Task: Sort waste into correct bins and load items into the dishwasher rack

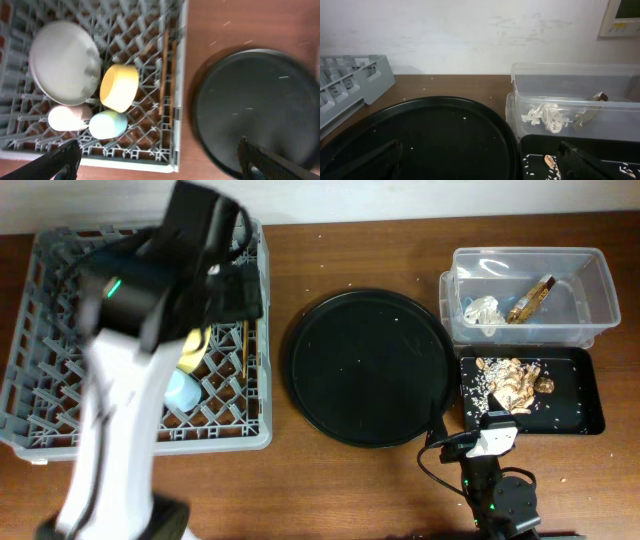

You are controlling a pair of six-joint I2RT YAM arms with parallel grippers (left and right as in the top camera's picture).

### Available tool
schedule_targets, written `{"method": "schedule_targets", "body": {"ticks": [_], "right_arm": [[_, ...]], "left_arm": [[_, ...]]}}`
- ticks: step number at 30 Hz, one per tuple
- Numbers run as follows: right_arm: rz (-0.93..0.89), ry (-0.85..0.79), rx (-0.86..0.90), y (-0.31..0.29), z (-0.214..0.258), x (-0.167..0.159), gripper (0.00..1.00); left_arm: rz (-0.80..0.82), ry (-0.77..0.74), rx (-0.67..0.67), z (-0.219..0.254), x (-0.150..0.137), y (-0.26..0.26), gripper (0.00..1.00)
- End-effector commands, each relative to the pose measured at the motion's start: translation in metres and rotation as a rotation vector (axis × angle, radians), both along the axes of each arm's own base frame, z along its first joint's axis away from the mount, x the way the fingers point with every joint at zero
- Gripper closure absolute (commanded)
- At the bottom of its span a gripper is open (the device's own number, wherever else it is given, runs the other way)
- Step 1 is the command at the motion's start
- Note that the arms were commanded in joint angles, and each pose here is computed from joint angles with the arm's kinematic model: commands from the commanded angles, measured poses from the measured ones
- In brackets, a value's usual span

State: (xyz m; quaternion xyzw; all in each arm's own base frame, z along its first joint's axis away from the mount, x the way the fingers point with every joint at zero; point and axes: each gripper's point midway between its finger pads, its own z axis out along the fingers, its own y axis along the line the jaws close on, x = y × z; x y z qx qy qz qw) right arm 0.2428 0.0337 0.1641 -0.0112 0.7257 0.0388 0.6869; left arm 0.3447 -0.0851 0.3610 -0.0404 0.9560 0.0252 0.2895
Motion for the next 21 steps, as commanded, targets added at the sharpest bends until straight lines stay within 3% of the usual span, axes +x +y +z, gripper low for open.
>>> {"method": "schedule_targets", "body": {"ticks": [1,6,9,13,21], "right_arm": [[-0.006,0.005,0.006,-0.001,-0.004,0.000,0.01],[-0.006,0.005,0.006,-0.001,-0.004,0.000,0.01],[-0.006,0.005,0.006,-0.001,-0.004,0.000,0.01],[-0.006,0.006,0.006,-0.001,-0.004,0.000,0.02],[-0.006,0.006,0.006,-0.001,-0.004,0.000,0.02]], "left_arm": [[-0.033,-0.184,-0.033,0.061,-0.049,0.018,0.01],[-0.030,-0.363,-0.099,0.108,-0.108,0.042,0.01],[0.049,-0.447,-0.043,0.122,-0.134,0.073,0.01],[0.156,-0.404,-0.035,0.091,-0.159,0.094,0.01],[0.416,-0.486,-0.001,0.015,-0.159,0.137,0.01]]}}
